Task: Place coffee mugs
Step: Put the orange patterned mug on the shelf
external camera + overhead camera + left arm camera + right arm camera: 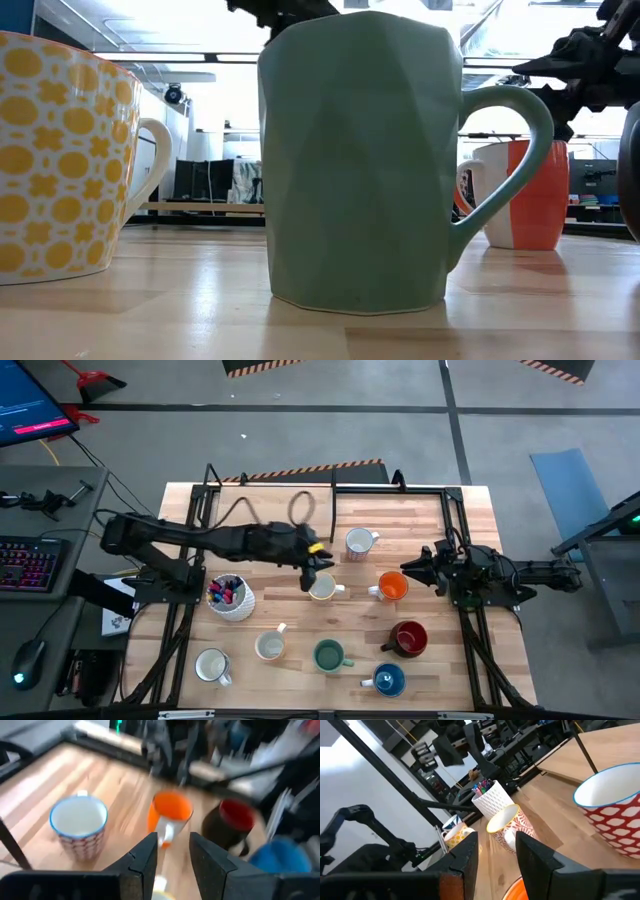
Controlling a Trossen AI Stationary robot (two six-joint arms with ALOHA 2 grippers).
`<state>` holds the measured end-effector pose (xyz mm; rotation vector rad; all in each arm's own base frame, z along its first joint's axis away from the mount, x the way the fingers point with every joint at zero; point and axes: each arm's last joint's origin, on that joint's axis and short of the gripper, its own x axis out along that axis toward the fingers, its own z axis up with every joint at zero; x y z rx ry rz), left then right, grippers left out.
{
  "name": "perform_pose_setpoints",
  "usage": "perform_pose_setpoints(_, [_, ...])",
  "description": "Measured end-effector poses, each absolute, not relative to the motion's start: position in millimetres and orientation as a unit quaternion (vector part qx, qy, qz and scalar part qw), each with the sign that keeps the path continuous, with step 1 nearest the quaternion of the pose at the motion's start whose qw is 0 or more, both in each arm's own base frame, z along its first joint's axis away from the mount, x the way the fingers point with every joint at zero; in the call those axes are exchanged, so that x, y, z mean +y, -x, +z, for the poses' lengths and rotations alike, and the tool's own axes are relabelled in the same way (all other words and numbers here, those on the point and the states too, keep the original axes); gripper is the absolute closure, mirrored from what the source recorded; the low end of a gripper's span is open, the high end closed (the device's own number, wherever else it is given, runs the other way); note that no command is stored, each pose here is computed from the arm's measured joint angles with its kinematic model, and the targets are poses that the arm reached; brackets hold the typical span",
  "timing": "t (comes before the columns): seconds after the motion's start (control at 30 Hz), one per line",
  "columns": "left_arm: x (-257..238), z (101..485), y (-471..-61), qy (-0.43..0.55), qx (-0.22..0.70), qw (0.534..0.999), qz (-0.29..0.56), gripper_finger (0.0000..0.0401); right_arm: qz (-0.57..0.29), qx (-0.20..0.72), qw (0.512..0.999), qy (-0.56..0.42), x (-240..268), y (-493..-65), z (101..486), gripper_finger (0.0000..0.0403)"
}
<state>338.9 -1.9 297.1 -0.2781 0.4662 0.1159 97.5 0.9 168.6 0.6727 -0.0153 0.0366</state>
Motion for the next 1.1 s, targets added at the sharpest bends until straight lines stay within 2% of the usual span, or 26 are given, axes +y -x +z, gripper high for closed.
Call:
perform_pose_setpoints(0.2, [-2.7,299.7,-361.2,0.086,0.369,0.924,0.051,0.0298,0.018,0.002,0.946,-0.324,1.1,-97.2,167.9,0.0289])
perform_pose_setpoints(0.4, [-2.7,294.2,-375.2,0.076,0.413,0.906,0.052,0.0298,0.017,0.005,0.952,-0.307,1.1,-97.4,167.8,0.0289])
perform_pose_setpoints(0.63, [-2.3,263.7,-377.9,0.069,0.495,0.864,0.062,0.0298,0.012,0.023,0.956,-0.293,1.1,-99.7,164.8,0.0289])
perform_pose_setpoints(1.1, [0.0,244.2,-380.3,0.046,0.535,0.838,0.095,0.0298,0.003,0.051,0.957,-0.284,1.1,-103.0,160.4,0.0289])
